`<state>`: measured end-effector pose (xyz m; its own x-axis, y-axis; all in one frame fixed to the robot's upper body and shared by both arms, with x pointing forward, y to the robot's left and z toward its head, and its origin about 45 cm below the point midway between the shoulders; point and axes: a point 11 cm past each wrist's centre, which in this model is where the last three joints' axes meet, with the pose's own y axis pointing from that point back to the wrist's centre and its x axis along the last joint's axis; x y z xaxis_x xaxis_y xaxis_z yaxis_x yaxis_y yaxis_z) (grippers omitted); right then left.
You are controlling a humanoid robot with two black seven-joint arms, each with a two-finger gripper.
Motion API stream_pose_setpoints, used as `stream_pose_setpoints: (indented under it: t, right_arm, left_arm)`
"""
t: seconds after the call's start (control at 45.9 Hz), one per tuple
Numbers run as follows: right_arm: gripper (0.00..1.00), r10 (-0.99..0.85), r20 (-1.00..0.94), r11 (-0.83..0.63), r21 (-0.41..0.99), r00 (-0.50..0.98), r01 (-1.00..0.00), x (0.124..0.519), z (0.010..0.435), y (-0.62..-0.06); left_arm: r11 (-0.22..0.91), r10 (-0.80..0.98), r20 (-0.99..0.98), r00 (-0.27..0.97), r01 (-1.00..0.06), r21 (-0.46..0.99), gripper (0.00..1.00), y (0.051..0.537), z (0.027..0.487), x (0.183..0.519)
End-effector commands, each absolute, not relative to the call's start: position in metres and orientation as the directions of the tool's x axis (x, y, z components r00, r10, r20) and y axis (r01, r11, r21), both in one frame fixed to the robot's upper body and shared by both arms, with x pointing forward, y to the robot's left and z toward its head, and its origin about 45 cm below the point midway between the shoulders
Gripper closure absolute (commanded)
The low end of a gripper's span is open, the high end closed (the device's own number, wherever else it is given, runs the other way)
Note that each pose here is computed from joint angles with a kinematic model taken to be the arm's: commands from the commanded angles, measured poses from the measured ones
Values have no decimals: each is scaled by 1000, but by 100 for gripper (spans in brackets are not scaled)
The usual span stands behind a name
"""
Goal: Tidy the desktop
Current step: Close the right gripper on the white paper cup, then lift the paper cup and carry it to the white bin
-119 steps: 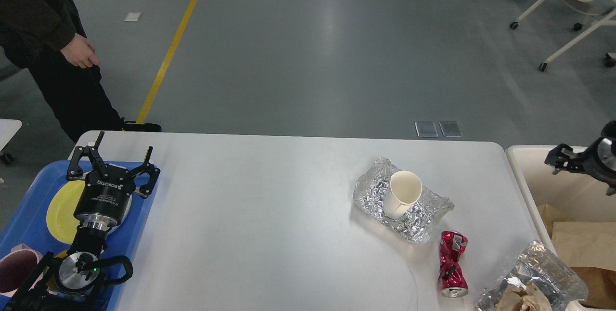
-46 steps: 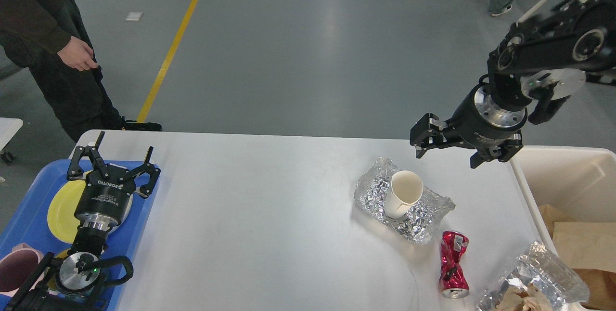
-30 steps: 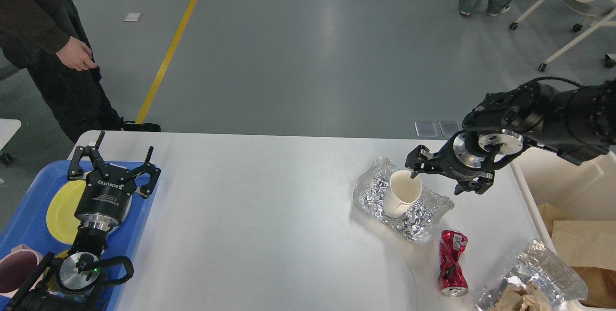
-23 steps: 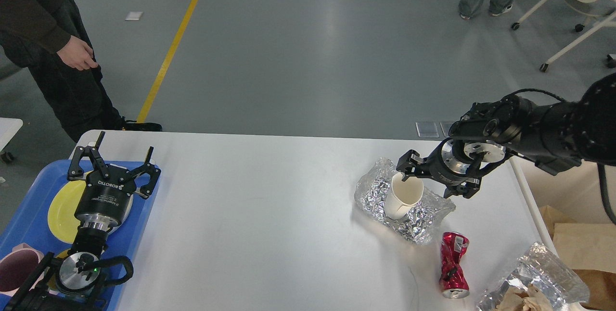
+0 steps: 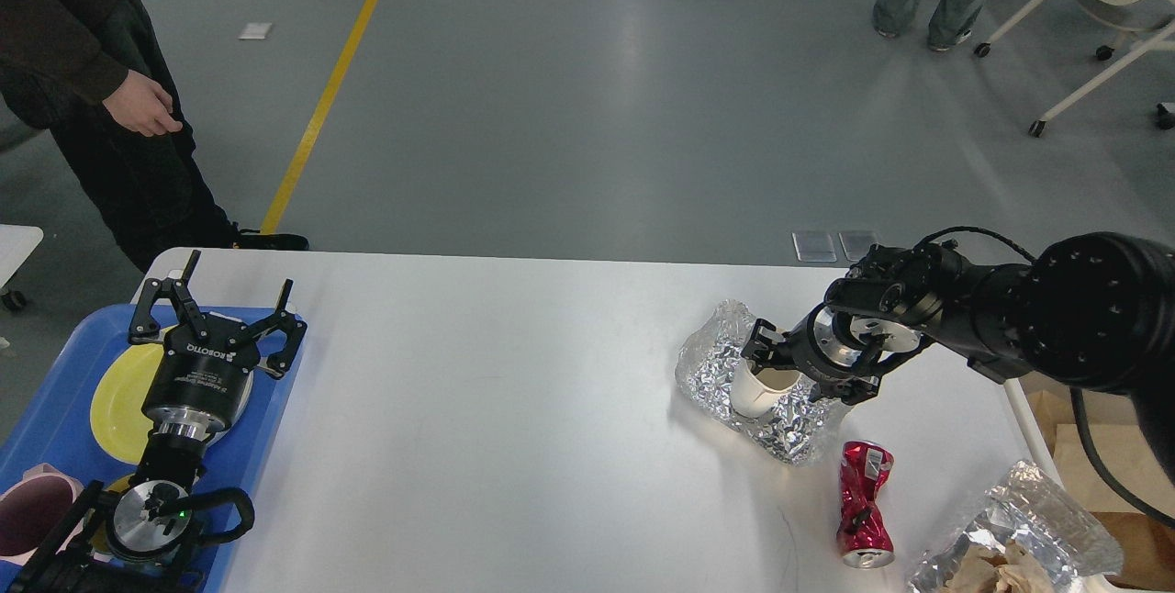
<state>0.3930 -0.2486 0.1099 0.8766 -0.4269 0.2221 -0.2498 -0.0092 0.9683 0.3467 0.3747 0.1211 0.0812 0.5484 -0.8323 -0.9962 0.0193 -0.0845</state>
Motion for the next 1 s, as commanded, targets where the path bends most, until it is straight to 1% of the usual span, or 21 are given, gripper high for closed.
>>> stream_pose_setpoints:
  t: [0.0, 0.109, 0.327, 0.501, 0.61, 0.698, 0.807, 0.872, 0.981]
  right_arm:
    - [100, -433, 248, 8, 962, 867, -272, 392, 106, -248]
    - [100, -436, 254, 13, 961, 863, -277, 391, 104, -250]
    - [100, -424, 226, 14, 970, 877, -243, 382, 100, -247]
    - [100, -433, 221, 3, 970, 874, -244, 383, 106, -244]
    - [100, -433, 210, -6, 972, 877, -235, 384, 119, -245]
    - [100, -435, 201, 0, 975, 878, -223, 384, 149, -254]
    - [100, -404, 186, -3, 979, 896, -205, 380, 200, -256]
    - [100, -360, 179, 31, 983, 915, -180, 374, 231, -261]
    - [100, -310, 193, 97, 980, 931, -171, 368, 283, -272]
  left_arm:
    - [19, 549, -832, 82, -996, -85, 4, 375, 122, 347]
    - [19, 548, -833, 80, -996, -84, 4, 375, 121, 347]
    - [20, 548, -832, 82, -996, -85, 4, 374, 121, 347]
    - [20, 548, -832, 82, -996, -85, 4, 374, 121, 347]
    - [20, 548, -832, 82, -996, -85, 4, 374, 121, 347]
    - [20, 548, -832, 82, -996, -85, 4, 374, 121, 347]
    - [19, 549, -832, 80, -996, -84, 4, 375, 121, 347]
    - [19, 549, -832, 82, -996, -85, 4, 375, 122, 347]
    - [19, 549, -832, 80, -996, -84, 4, 375, 121, 347]
